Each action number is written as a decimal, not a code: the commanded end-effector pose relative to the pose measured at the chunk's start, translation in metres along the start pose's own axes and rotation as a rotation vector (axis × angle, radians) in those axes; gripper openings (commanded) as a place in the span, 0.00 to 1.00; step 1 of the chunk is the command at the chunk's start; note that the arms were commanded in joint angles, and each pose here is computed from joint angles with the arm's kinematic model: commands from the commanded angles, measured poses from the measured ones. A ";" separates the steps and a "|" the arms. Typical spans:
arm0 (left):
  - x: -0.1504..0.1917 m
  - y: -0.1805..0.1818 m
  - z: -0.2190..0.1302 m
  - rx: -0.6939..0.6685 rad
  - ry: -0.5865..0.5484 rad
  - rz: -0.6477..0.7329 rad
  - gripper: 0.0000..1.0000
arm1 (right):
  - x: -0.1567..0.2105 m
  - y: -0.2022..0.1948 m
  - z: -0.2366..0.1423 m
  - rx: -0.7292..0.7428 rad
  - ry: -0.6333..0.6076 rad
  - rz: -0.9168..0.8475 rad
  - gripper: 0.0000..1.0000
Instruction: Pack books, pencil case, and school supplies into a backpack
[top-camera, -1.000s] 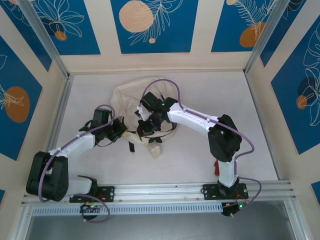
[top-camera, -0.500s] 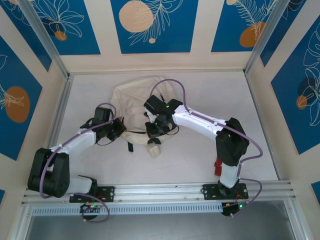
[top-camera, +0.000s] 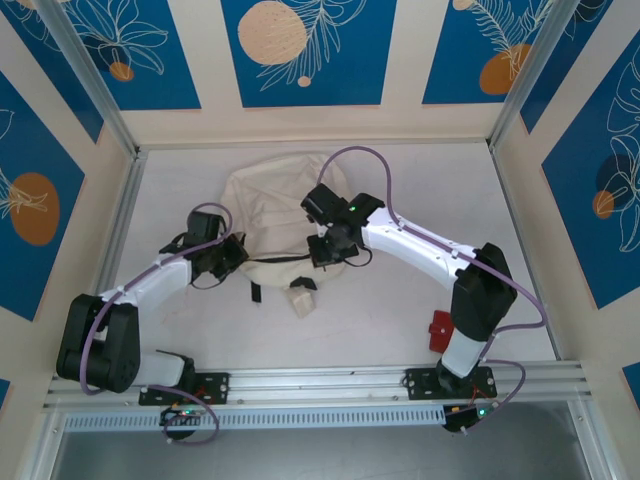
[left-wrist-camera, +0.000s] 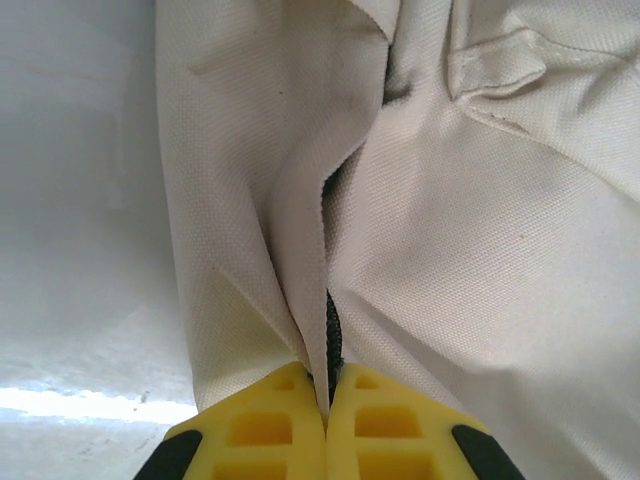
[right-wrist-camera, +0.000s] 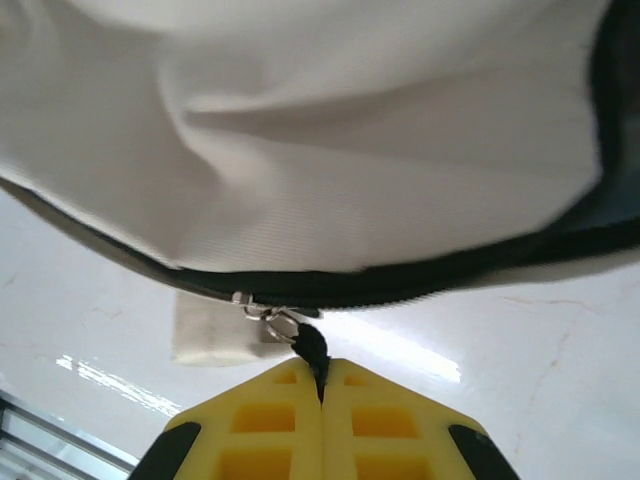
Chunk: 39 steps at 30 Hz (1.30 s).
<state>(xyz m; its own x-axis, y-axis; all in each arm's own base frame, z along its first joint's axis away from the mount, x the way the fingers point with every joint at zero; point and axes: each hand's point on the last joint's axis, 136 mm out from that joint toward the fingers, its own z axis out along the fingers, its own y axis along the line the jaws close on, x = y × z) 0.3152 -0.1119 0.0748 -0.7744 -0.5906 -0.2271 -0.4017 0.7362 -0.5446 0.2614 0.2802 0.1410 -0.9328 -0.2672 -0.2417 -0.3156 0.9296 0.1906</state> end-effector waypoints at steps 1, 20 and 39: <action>-0.025 0.018 -0.005 -0.093 -0.089 0.010 0.00 | 0.013 -0.033 -0.005 0.088 0.026 0.061 0.00; -0.060 0.060 -0.069 -0.252 -0.206 0.005 0.51 | -0.019 0.153 0.025 -0.583 0.091 -0.193 0.00; -0.024 0.003 -0.041 0.217 -0.029 -0.240 0.76 | -0.039 0.194 0.021 -0.726 0.115 -0.208 0.00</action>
<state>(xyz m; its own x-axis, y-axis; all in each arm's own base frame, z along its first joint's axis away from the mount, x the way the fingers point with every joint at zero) 0.3054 -0.0730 0.1096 -0.6621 -0.7347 -0.1478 -0.4660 0.5581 -0.6866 0.2519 0.4726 0.1491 -0.8525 -0.4651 -0.2387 -0.4817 0.5214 0.7044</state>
